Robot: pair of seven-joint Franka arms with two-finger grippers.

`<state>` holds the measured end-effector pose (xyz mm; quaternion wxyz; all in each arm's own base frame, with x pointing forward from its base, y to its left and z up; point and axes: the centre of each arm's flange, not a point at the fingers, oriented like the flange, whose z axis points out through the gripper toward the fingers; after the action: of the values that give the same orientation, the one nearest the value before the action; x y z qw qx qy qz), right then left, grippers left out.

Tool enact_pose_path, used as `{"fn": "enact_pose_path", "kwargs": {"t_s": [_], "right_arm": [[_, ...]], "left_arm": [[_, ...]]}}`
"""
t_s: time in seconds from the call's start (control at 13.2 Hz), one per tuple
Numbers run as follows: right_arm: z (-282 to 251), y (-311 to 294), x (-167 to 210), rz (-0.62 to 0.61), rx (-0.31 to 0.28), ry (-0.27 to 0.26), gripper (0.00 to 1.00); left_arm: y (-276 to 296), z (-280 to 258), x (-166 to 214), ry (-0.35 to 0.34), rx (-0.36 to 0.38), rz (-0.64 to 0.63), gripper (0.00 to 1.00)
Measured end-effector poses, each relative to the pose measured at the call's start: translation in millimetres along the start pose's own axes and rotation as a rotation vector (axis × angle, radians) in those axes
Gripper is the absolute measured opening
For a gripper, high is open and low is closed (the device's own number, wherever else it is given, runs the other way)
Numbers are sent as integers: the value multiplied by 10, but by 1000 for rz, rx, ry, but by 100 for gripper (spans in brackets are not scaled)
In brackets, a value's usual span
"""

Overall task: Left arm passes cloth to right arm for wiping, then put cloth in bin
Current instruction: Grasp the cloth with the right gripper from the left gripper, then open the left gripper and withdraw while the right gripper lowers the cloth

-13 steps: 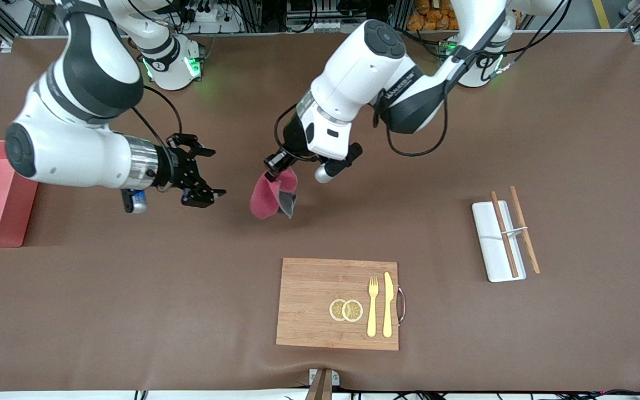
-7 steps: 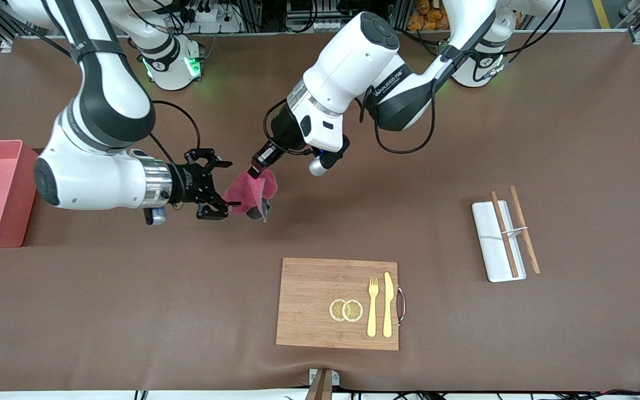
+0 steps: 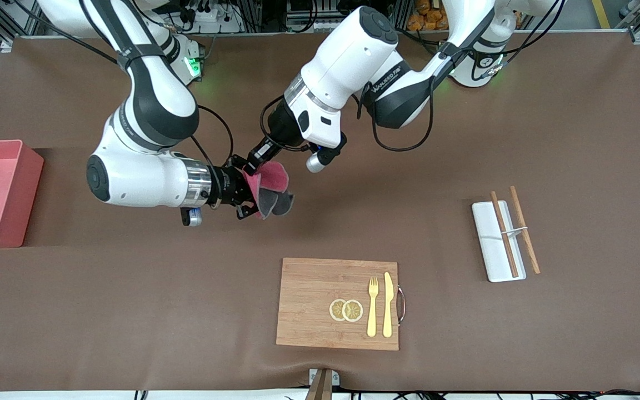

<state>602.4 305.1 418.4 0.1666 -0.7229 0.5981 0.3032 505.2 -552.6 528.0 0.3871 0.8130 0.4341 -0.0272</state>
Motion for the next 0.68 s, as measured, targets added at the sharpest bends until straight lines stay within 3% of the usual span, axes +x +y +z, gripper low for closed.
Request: {"fn": "enact_pose_path", "kwargs": {"t_s": [0.08,0.23,0.53,0.68], "right_arm": [[5,-4,9,1,-1,0,20],[5,-15,43,7,0,2,4],[-67,-49,162,-37,11,16,4],[-42,-66,278,-254,-8,82,4]], "left_arm": [[32,-26,31,3,-7,-3,2],[78,-65,85,8,-17,-9,20],[149,-203,343,50,35,-32,67],[292,-557,720,110,89,-46,89]]}}
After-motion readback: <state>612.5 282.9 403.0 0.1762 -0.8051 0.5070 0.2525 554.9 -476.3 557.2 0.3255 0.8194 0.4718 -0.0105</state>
